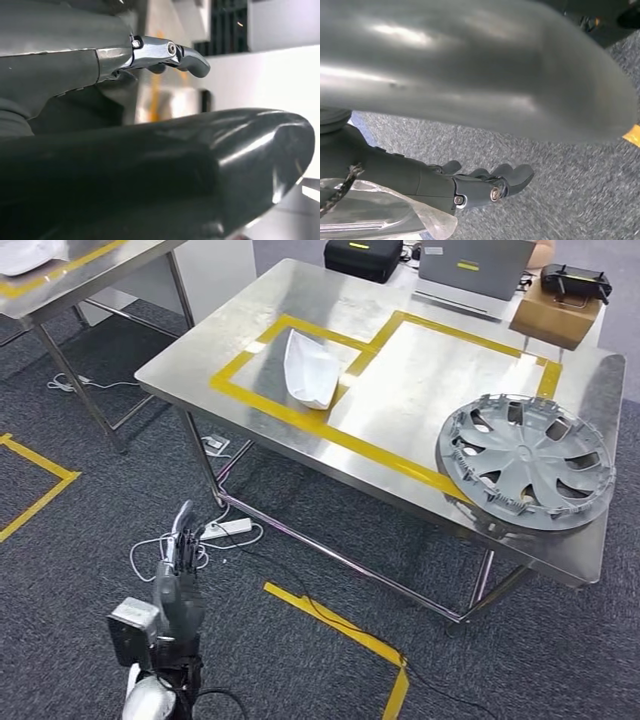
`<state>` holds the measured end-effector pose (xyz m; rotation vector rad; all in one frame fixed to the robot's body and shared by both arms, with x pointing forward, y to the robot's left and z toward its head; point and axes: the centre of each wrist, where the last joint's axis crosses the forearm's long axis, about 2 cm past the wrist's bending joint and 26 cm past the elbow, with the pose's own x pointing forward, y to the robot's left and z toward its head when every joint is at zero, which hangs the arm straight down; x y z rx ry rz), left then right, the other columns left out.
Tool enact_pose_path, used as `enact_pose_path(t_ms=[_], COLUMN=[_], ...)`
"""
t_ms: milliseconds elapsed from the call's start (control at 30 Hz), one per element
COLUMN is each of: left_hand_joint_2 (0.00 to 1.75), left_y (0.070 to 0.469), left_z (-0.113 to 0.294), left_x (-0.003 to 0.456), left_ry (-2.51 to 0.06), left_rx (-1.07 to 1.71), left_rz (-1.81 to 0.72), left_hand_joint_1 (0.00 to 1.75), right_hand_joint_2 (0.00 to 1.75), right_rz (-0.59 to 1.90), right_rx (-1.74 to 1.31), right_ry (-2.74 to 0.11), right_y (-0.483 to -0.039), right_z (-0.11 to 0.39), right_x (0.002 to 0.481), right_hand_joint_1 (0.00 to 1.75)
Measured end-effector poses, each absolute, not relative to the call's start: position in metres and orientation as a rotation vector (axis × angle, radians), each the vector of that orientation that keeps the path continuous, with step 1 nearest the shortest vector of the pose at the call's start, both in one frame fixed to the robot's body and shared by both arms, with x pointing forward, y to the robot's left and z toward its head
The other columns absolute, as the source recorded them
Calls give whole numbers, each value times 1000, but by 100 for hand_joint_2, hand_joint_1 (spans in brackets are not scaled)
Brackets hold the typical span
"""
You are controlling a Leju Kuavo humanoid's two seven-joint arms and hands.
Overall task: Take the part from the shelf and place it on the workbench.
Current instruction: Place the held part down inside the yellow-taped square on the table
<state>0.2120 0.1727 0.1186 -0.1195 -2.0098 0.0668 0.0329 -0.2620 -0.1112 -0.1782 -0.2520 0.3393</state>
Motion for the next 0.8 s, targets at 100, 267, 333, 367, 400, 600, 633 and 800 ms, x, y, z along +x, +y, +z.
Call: enact_pose_path(t_ms=[100, 267, 333, 367, 400, 600, 633, 800], left_hand_joint_2=[0, 0, 0, 0, 0, 0, 0, 0], left_y=[180, 202, 213, 218, 221, 233, 233, 234], left_z=[92, 12, -19, -31, -42, -83, -87, -97], left_x=[216, 214, 201, 193, 185, 126, 118, 92], left_ry=[-1886, -1564, -1407, -1332, -1257, -818, -771, -599], left_rx=[61, 398, 452, 456, 452, 352, 339, 298], left_rz=[-19, -180, -217, -224, -227, -184, -177, -145], left_hand_joint_1=[0, 0, 0, 0, 0, 0, 0, 0], right_hand_joint_2=[0, 0, 0, 0, 0, 0, 0, 0], right_rz=[339, 342, 344, 345, 346, 350, 350, 352], right_rx=[-180, -187, -189, -190, -190, -190, -190, -190], right_ry=[-253, -247, -244, -244, -244, -243, -244, -252], right_y=[-263, -263, -263, -263, -263, -263, -263, -264], right_z=[-111, -111, -111, -111, -111, -111, -111, -111], right_x=[34, 36, 35, 36, 36, 35, 36, 36], right_hand_joint_1=[0, 0, 0, 0, 0, 0, 0, 0])
